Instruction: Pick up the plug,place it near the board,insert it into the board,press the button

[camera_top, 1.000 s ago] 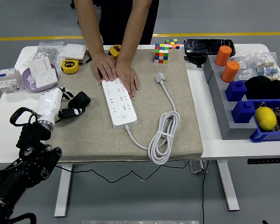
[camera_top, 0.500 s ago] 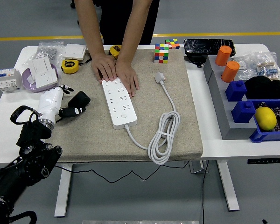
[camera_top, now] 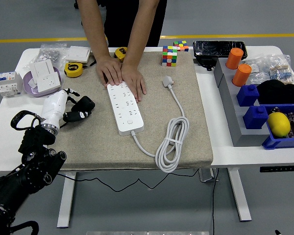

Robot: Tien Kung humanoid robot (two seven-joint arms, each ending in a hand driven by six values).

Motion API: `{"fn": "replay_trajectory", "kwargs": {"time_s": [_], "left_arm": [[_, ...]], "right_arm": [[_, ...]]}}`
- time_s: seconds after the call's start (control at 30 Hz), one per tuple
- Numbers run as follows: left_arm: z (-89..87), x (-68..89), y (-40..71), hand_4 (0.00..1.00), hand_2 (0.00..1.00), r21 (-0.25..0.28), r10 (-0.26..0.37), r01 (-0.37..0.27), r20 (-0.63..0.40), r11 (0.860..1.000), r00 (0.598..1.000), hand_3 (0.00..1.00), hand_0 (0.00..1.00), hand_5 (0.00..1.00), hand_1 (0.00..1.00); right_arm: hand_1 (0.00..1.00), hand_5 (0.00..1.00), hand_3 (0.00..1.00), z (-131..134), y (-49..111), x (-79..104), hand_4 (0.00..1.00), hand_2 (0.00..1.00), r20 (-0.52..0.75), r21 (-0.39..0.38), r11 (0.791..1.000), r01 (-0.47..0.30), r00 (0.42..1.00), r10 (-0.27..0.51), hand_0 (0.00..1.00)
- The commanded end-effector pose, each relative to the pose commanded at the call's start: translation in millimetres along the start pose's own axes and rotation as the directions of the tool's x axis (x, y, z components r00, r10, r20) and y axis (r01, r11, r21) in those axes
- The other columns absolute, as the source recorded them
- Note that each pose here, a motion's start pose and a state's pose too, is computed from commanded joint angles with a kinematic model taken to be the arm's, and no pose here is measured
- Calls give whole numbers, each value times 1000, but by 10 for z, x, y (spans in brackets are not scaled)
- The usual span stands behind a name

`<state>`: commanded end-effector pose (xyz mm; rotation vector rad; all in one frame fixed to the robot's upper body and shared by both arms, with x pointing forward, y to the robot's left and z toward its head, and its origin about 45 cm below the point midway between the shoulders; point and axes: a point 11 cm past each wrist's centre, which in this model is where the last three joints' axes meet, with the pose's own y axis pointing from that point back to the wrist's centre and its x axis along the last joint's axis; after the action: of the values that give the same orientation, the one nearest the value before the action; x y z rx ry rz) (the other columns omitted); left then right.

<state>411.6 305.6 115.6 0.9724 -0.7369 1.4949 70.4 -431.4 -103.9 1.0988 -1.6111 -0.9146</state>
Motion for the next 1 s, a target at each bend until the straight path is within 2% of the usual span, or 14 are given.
{"fn": "replay_trajectory", "kwargs": {"time_s": [0.17,0.2,0.37,0.4,0.57,0.6,0.77,0.8,1.0], "left_arm": [[-9,-11,-2,998,449,4,-8,8,5,1000,1000,554,716,315,595],[-13,-19,-2,944,413,6,-13,13,7,1000,1000,510,667,299,540],[-35,-67,2,944,413,17,-50,49,30,999,998,510,667,299,540],[-38,-75,2,838,407,19,-56,55,35,998,998,507,645,277,507],[-24,-71,-1,838,407,12,-53,52,40,999,998,507,645,277,507],[-18,-65,-3,695,392,10,-49,48,39,999,998,498,627,256,459],[-8,-57,-4,695,392,3,-42,42,37,999,998,498,627,256,459],[-9,-62,-1,618,383,2,-43,43,37,999,998,487,615,226,445],[71,-110,19,610,381,-14,-66,66,10,998,998,484,615,212,445]], "right_arm": [[849,998,800,0,0,0,998,797,1,0,1000,0,1000,0,930],[849,998,801,1,0,1,998,797,1,0,1000,0,1000,0,930],[849,998,801,8,1,8,998,797,0,-2,1000,-2,1000,2,930],[849,998,801,8,1,9,998,797,0,-2,1000,-2,1000,2,930],[849,998,801,10,1,11,998,797,-2,-2,1000,-2,1000,2,930],[849,998,800,8,1,12,998,796,-2,-2,1000,-2,1000,2,930],[849,998,800,11,1,14,998,796,-3,-3,1000,-2,1000,2,930],[848,998,801,12,1,14,998,796,-3,-3,1000,-2,1000,2,930],[848,998,801,18,2,13,998,795,-3,-4,1000,-2,1000,2,930]]}}
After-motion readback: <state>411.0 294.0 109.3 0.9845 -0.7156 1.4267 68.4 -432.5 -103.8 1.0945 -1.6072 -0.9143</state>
